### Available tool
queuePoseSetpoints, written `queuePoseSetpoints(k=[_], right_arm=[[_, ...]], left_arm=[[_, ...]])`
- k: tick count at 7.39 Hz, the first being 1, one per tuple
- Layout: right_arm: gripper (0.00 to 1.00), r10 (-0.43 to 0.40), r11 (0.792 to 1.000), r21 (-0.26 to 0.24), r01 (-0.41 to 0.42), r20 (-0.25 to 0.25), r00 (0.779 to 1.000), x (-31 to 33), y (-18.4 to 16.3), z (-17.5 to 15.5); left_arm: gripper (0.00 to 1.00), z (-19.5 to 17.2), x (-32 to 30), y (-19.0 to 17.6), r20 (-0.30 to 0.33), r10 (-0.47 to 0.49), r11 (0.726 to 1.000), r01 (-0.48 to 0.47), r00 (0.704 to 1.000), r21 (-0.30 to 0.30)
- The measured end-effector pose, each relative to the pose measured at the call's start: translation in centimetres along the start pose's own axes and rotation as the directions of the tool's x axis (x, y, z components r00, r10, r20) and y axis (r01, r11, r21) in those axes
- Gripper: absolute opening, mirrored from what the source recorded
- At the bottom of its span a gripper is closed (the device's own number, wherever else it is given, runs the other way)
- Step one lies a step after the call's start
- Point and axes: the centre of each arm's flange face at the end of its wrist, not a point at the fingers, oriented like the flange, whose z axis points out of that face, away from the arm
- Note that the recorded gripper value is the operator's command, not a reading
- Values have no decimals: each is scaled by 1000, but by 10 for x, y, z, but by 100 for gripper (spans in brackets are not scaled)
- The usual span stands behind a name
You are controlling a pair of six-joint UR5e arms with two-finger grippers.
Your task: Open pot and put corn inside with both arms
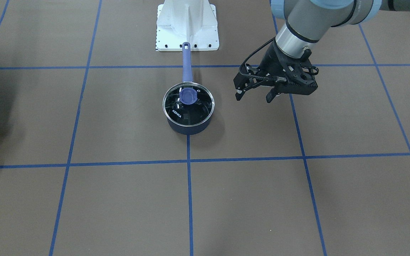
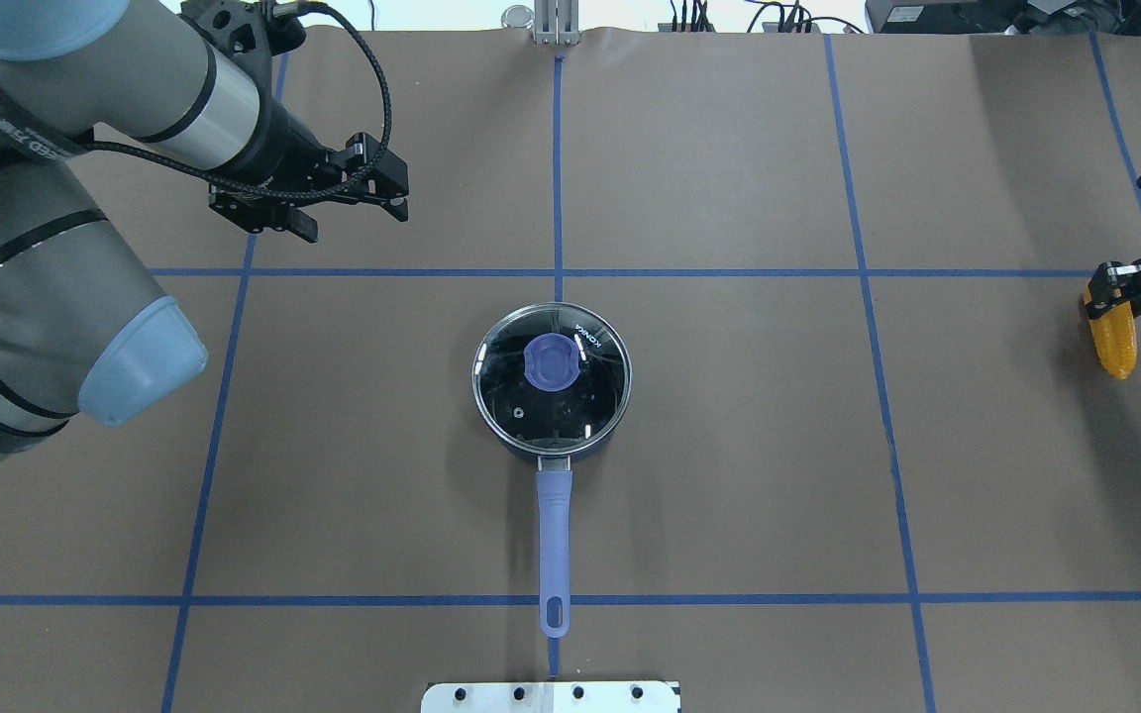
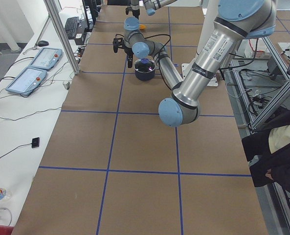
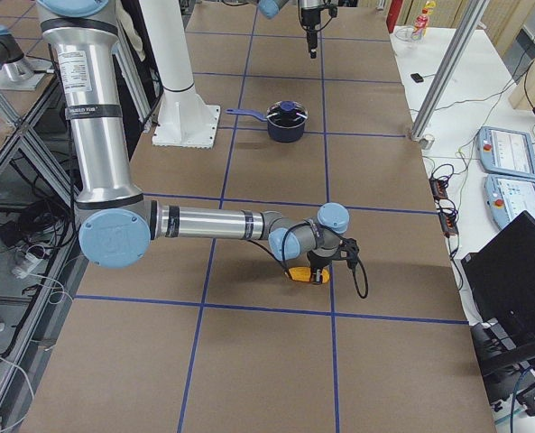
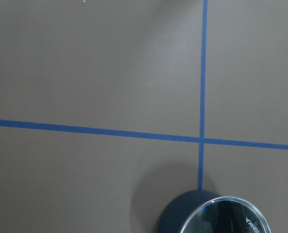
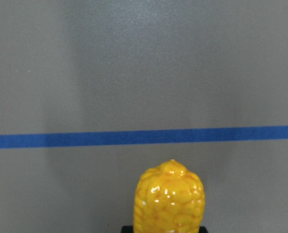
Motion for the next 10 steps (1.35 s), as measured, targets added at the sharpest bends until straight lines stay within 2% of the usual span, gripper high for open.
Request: queuePoseSetpoints(k=[2,4,8,10], right_arm=[[39,-2,999,32,1,41,999,-26,-18,-28],[40,9,998,57,-13,74,997,-63,-43,-77],[45,22,995,91,-30,85,996,-156,-77,-191],[47,19,992,123,-30,92,996,-179,-84,-231]], left_arm=[[97,5,26,8,3,-20,1000,20,1000,-14],[97,34,60,30,28,-30,999,30,999,-18],[97,94,108,72,94,-2,999,6,996,-45],[97,112,132,92,145,12,998,-4,989,-58]])
